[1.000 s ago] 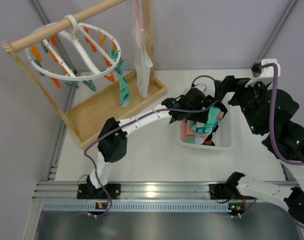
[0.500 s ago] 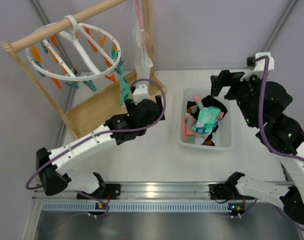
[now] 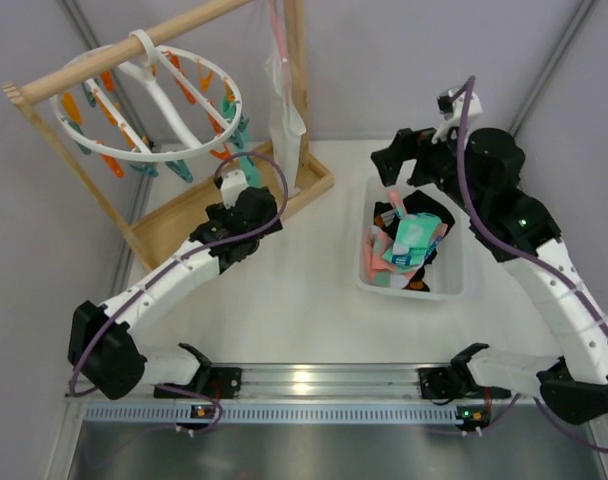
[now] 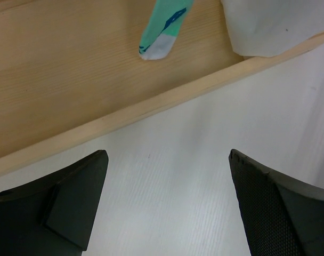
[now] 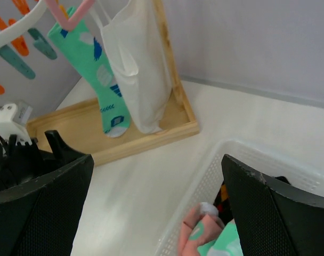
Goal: Remove the socks clipped to the hanger
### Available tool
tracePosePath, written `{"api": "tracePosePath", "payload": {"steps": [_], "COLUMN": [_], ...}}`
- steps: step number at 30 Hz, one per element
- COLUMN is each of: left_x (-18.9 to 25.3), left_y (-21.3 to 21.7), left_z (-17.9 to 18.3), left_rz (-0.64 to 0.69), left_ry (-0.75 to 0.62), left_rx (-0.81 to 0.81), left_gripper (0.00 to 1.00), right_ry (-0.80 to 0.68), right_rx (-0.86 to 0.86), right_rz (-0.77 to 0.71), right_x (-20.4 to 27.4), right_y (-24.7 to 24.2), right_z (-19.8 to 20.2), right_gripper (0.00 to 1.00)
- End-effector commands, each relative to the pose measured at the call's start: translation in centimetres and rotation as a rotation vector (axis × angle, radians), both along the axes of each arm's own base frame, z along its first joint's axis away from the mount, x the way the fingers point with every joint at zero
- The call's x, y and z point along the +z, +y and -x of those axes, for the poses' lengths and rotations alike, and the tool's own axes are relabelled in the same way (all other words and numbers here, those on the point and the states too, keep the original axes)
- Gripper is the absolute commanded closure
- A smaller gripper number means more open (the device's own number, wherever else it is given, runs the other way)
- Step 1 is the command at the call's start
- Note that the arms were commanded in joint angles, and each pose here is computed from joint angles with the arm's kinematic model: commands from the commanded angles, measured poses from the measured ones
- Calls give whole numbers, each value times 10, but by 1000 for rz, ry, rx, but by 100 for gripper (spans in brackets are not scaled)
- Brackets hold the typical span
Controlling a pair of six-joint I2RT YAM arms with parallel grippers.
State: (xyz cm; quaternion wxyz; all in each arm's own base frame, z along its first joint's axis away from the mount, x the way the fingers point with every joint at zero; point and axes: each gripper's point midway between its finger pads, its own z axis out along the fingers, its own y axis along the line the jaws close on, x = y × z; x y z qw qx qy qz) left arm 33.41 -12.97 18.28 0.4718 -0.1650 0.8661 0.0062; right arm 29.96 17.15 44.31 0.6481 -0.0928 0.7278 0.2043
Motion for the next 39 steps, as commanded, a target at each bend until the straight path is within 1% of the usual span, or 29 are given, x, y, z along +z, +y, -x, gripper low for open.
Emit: {"api": "tracePosePath", "payload": {"steps": [1,3,4,5,6,7,8,9,10,11,12,13,14,15,16,19,20,22,23,26,27,29,30,31,35,36,39], "left_x": [37,40,58,60,69,80,104,117,129,156,167,177,201,209,230,250,267,282,284,285,285,283,282,281,282,282,287], "left_y": [-5,-8,-7,-6,-10,-10,-6,-4,-5,0,0,-5,-6,-11,-17,-25,-17,-7,12,37,51,58,69,72,102,114,126], "left_z": [8,23,35,42,50,56,67,73,79,88,92,97,102,102,109,104,101,94,85,74,71,64,63,60,62,65,67], "left_rz": [131,204,255,274,306,322,358,354,360,380,356,362,373,345,362,334,325,315,294,252,226,183,146,131,42,13,-56], "left_ry": [-100,-93,-135,-143,-157,-184,-252,-285,-312,-379,-407,-421,-466,-476,-511,-535,-574,-607,-618,-630,-637,-627,-628,-625,-623,-623,-611], "left_rx": [-30,-51,-82,-104,-151,-178,-210,-248,-284,-309,-345,-395,-433,-480,-536,-580,-542,-470,-345,-184,-105,-56,4,28,188,254,321], "left_gripper": [1,1,1,1,1,1,1,1,1,1,1,2,2,3,3,5,5,6,7,7,7,7,7,6,4,4,2], "right_ry": [63,108,102,121,158,134,141,166,147,153,163,170,162,182,191,204,202,182,175,166,161,164,154,144,125,122,113], "right_rx": [241,324,349,385,399,434,452,473,501,504,510,526,535,540,561,591,587,611,621,660,670,671,675,673,669,660,613], "right_rz": [-82,-113,-133,-153,-147,-157,-161,-158,-191,-201,-209,-215,-229,-226,-233,-242,-252,-272,-278,-275,-277,-273,-279,-279,-241,-231,-212], "right_x": [-13,-27,-30,-35,-53,-51,-57,-74,-71,-76,-86,-90,-91,-102,-105,-119,-120,-123,-124,-131,-134,-143,-139,-138,-149,-152,-159], "right_y": [51,74,84,94,106,121,132,146,161,169,179,190,199,210,223,251,256,272,279,303,313,323,327,329,343,344,341], "right_z": [-6,-12,-17,-18,-27,-27,-29,-33,-31,-33,-39,-37,-40,-45,-40,-41,-41,-38,-37,-38,-39,-44,-45,-49,-64,-67,-77], "right_gripper": [1,0,0,1,1,2,2,2,2,3,3,3,3,4,4,4,4,4,3,3,3,2,2,2,1,1,1]}}
